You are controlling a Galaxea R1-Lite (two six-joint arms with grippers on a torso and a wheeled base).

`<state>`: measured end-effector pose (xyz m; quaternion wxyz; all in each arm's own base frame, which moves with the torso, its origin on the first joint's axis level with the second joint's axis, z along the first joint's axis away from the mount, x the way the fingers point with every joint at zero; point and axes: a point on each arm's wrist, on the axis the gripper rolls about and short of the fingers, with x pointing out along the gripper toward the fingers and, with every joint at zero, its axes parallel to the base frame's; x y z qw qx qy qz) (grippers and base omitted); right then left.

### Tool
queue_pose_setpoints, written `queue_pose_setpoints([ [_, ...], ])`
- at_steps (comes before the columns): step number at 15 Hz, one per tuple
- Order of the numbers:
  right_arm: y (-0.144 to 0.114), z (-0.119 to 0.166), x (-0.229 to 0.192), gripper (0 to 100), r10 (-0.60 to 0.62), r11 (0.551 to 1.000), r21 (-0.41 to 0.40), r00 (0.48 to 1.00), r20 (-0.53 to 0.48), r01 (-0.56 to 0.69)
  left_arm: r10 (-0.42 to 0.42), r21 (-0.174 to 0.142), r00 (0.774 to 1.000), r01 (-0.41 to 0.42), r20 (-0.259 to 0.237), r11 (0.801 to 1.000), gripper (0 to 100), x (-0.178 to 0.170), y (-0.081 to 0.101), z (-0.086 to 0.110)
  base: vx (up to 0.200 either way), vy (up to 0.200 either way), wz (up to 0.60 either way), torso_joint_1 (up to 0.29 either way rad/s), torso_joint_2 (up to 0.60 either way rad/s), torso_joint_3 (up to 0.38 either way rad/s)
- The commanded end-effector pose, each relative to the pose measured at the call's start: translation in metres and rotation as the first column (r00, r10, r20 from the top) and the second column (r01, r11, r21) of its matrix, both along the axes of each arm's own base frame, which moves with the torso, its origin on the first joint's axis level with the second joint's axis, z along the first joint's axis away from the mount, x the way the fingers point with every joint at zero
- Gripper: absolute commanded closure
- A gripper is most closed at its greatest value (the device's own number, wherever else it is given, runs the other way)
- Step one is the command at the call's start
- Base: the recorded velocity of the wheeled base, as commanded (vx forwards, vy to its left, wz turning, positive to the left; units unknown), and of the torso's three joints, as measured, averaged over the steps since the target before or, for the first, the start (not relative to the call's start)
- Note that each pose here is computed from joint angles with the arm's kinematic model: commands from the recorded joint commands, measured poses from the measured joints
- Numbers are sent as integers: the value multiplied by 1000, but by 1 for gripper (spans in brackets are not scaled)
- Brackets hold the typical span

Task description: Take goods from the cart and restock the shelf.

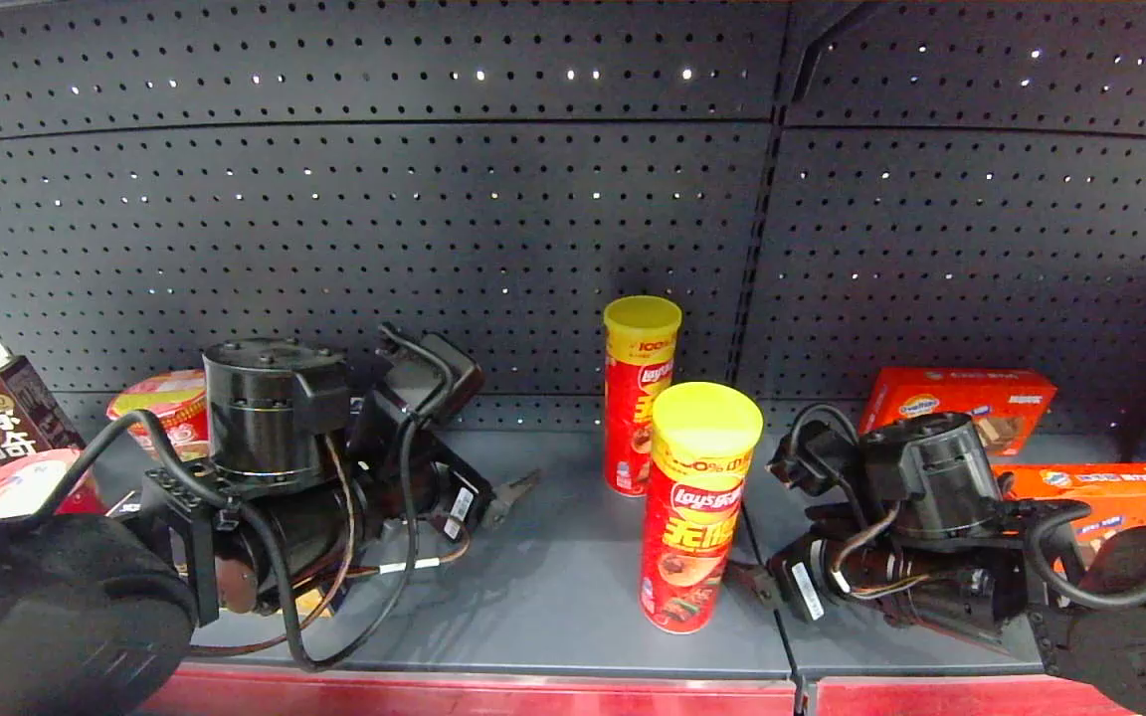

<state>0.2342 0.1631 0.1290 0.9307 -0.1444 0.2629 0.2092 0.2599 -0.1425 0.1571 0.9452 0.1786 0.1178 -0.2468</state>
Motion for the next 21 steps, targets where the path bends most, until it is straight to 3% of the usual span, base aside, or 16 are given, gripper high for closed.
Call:
queue_pose_setpoints([
  [1, 0, 10, -5, 0, 10, 1000, 26, 1000, 30, -11, 0, 1, 1000, 0, -2, 1000, 0, 1, 0, -1, 0, 0, 0, 0, 0, 0],
  [6, 18, 14, -8, 0, 45, 997, 62, 998, 36, -47, 2, 4, 1000, -2, -8, 1000, 0, -2, 1, -2, 0, 0, 0, 0, 0, 0],
  [21, 25, 13, -15, 0, 77, 995, 58, 997, 31, -79, -1, 0, 1000, 1, -3, 1000, 0, -6, 3, -4, 0, 0, 0, 0, 0, 0],
])
